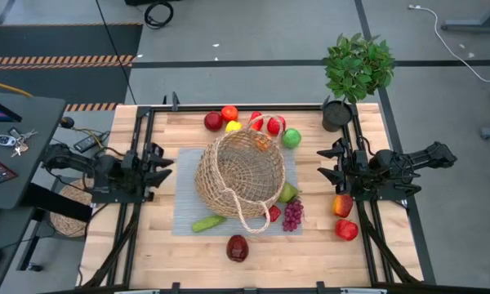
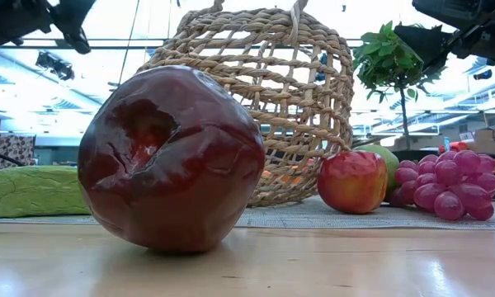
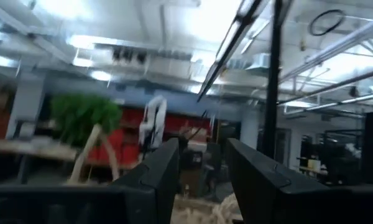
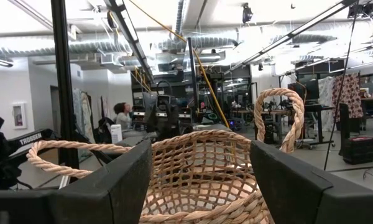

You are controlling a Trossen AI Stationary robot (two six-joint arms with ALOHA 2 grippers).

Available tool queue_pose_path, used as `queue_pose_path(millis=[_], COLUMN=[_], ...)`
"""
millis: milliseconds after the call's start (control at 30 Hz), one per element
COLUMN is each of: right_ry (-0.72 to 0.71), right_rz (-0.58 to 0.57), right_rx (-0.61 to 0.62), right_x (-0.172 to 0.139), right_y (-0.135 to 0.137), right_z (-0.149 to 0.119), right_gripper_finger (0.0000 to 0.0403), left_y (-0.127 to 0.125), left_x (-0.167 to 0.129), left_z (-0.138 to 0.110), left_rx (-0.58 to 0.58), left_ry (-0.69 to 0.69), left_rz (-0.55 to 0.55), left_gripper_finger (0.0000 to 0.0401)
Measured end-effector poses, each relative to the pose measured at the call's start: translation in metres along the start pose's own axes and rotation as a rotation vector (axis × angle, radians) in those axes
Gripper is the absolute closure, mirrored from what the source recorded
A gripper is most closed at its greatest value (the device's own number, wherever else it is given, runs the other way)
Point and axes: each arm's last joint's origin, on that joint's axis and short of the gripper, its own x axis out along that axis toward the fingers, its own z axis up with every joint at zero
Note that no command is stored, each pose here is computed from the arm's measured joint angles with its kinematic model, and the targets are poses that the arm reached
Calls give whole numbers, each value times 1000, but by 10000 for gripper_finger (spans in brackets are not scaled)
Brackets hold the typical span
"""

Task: Build produce basket
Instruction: Put the cucumber into the mesh basket

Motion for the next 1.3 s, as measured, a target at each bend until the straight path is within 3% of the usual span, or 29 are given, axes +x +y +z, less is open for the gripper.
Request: queue_pose_path(millis=[200, 333, 633, 900, 1300], right_ry=[0, 0, 0, 1, 0], right_rz=[0, 0, 0, 0, 0], right_rx=[0, 0, 0, 0, 0], right_x=[0, 0, 0, 0, 0], right_y=[0, 0, 0, 0, 0], right_z=[0, 0, 0, 0, 0], right_gripper_finger=[128, 128, 128, 128, 128], left_y=[-2, -6, -25, -45, -64], left_x=[0, 11, 54, 77, 98], left_z=[0, 13, 22, 0, -15], left_rx=[-30, -69, -79, -61, 35], left_ry=[4, 84, 570, 864, 1066], left_rz=[-64, -97, -114, -97, -32], left_gripper_finger=[264, 276, 292, 273, 211])
